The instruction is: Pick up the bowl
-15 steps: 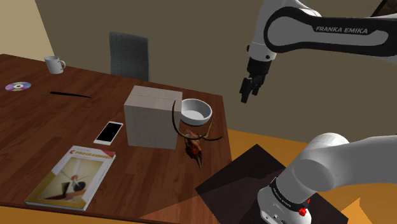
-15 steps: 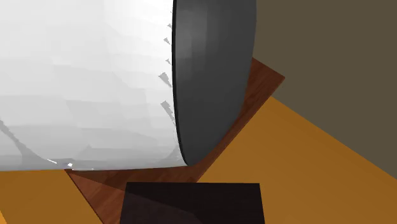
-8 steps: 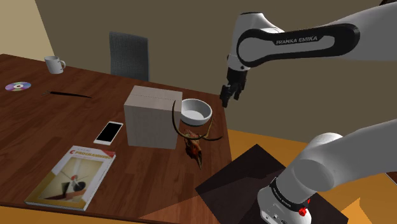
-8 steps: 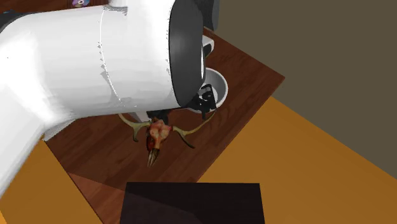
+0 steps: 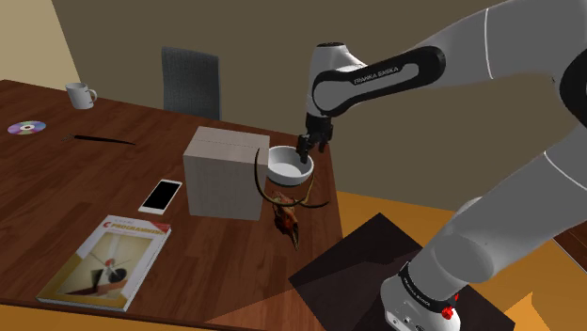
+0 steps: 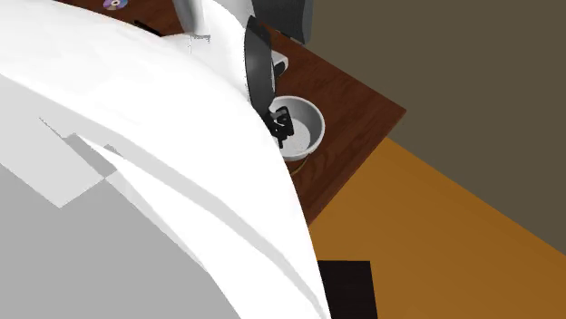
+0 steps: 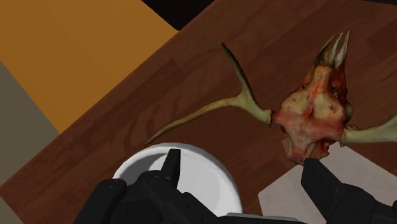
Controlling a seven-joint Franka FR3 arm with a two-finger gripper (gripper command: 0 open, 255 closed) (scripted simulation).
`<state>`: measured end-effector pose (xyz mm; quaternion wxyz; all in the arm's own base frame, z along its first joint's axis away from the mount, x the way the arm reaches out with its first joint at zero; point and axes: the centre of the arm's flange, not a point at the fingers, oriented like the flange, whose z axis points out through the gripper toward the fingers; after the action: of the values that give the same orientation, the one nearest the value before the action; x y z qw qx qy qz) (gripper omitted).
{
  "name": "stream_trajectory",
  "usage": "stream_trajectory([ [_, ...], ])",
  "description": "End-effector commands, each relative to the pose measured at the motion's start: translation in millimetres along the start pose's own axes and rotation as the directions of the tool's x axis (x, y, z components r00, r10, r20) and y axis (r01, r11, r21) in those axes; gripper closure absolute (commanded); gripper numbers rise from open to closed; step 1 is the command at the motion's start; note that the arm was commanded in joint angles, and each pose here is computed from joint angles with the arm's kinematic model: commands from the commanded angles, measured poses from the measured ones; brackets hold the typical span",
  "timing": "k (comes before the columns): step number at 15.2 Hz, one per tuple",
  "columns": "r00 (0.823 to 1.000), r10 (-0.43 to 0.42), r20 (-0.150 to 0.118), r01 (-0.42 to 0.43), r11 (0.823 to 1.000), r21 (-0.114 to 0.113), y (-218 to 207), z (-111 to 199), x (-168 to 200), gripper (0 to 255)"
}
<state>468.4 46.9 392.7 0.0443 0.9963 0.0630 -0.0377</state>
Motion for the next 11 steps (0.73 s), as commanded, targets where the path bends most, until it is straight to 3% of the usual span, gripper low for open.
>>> stream_trajectory([
  [1, 1.0, 0.002, -0.005, -0.002, 1.0, -0.003, -4.1, 15.6, 20.5, 0],
  [11, 1.0, 0.009, -0.027, -0.01, 1.0, -0.018, -21.9, 89.5, 125.5, 0],
])
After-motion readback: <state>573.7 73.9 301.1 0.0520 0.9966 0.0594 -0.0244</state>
